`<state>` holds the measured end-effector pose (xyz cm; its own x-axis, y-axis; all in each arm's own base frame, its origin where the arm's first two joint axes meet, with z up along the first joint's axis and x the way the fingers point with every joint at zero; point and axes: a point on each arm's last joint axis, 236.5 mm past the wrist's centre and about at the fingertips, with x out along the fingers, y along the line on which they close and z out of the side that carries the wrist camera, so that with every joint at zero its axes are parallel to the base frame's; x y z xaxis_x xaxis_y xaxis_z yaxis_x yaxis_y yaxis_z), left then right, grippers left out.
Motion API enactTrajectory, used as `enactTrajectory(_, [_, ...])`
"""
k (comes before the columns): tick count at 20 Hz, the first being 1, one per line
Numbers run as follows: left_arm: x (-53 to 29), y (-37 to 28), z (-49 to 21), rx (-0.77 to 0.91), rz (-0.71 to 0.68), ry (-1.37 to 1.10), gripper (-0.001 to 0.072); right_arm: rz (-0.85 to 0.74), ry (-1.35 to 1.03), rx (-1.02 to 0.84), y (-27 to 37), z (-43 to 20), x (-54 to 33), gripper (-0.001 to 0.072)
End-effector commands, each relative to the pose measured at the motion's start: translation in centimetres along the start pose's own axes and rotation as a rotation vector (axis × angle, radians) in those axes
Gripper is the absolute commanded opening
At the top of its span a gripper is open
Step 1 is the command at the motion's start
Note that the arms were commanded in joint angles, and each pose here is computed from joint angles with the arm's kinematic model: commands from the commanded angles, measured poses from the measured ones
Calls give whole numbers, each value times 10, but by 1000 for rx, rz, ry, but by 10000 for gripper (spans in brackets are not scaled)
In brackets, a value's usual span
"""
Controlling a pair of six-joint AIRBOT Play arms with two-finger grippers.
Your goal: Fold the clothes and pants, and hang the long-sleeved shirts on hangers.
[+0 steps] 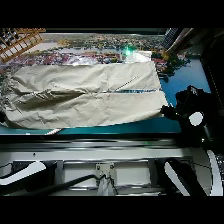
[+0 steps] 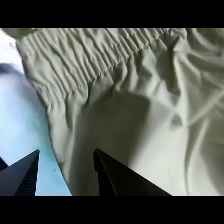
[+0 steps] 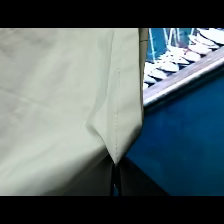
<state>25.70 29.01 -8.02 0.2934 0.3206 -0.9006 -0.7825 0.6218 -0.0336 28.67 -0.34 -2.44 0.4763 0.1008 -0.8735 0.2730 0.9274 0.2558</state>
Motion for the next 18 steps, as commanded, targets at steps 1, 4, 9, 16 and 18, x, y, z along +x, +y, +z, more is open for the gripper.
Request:
enactTrajectory(1, [17, 5, 0, 6, 1, -3, 380, -2, 23, 0, 0, -5, 0, 18])
enactTrajectory(4, [32, 6, -10, 4, 3, 33, 365, 0, 26, 2, 0, -6, 0, 17])
enactTrajectory(9, [37, -4, -4, 24, -10, 10, 11, 5, 42, 10, 1, -10, 0, 17])
enactTrajectory(16, [-36, -5, 50, 21, -17, -203, 8, 3, -26, -30, 3, -7, -30, 16])
enactTrajectory(18, [-59, -1, 53, 52, 6, -230, 7, -23, -39, -62, -2, -12, -45, 16])
